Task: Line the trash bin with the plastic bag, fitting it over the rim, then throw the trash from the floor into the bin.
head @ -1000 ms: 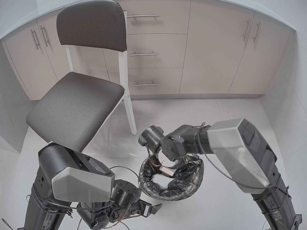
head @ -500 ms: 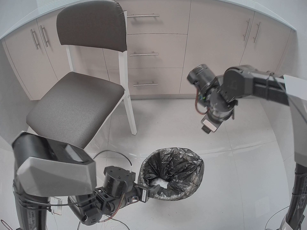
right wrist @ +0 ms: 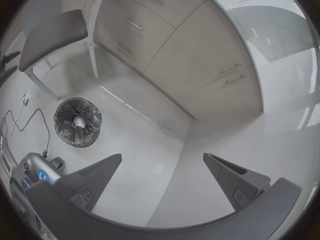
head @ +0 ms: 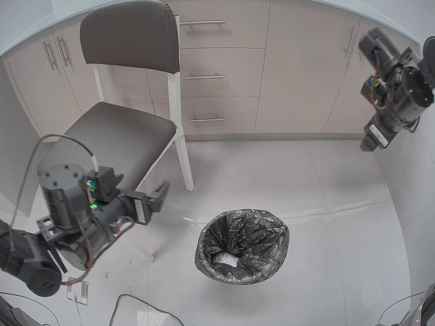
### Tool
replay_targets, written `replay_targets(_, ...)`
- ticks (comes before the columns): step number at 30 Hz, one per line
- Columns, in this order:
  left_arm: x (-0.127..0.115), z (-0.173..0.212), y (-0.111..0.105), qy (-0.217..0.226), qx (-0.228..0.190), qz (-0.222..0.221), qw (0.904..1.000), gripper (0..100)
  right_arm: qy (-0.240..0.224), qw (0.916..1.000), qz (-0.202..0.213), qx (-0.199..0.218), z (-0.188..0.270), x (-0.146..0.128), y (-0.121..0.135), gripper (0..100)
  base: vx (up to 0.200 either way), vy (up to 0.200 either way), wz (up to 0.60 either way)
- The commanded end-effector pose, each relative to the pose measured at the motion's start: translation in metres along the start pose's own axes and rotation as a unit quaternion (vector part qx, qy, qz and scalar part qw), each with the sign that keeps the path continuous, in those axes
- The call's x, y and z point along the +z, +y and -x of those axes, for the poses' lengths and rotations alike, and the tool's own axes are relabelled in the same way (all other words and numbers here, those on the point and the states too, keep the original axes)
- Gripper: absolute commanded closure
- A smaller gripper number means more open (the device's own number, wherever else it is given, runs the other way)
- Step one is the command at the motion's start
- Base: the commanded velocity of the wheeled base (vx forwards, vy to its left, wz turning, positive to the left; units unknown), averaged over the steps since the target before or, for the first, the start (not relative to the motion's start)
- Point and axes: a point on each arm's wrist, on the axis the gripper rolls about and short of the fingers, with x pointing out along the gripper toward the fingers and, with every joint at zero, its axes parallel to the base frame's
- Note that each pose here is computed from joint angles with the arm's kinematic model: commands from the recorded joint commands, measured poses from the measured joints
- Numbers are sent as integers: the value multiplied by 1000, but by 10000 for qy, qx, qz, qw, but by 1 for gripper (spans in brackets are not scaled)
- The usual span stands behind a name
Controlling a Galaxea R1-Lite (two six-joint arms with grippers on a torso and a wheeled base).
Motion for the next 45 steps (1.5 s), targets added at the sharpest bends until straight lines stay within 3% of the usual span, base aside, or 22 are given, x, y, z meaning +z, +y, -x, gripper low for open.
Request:
replay_targets(1,87,146,58,-1120,1011,30,9886,0,-402,9942,-862,-497,91,-80,-75,0,0,0,0)
replay_targets(6,84,192,65,-780,1007,-53,9918,0,-221,9943,-918,-503,103,-100,-81,0,0,0,0)
replay_targets(8,74,208,68,-667,1018,-37,9926,0,219,9971,-707,-167,106,-114,-73,0,0,0,0)
replay_targets(11,57,209,69,-522,1034,91,9932,0,507,9950,-801,323,103,-113,-60,0,0,0,0)
replay_targets(12,45,206,70,-362,1049,214,9936,0,736,9914,-957,502,92,-103,-50,0,0,0,0)
replay_targets(16,12,197,71,-25,1075,564,9926,0,1346,9798,-1370,557,46,-65,-18,0,0,0,0)
replay_targets(20,-2,197,72,-8,1103,708,9914,0,1785,9724,-1408,516,-14,-29,21,0,0,0,0)
replay_targets(24,-8,213,75,-232,1116,744,9907,0,1793,9736,-1308,539,-72,1,66,0,0,0,0)
replay_targets(26,-8,213,75,-232,1116,744,9907,0,1793,9736,-1308,539,-72,1,66,0,0,0,0)
replay_targets(27,-13,230,78,-496,1209,745,9886,0,1866,9737,-1192,535,-108,11,93,0,0,0,0)
replay_targets(30,-32,261,81,-811,1890,449,9776,0,1865,9750,-1065,575,-152,19,133,0,0,0,0)
replay_targets(32,-42,271,79,-900,2186,334,9711,0,1879,9758,-953,583,-169,20,145,0,0,0,0)
replay_targets(33,-52,279,76,-936,2517,190,9631,0,1884,9769,-810,606,-187,19,159,0,0,0,0)
replay_targets(39,-61,275,77,-809,2641,422,9602,0,1736,9799,-688,701,-230,18,199,0,0,0,0)
replay_targets(45,-90,261,80,-176,2671,80,9635,0,2006,9754,-490,773,-256,5,227,0,0,0,0)
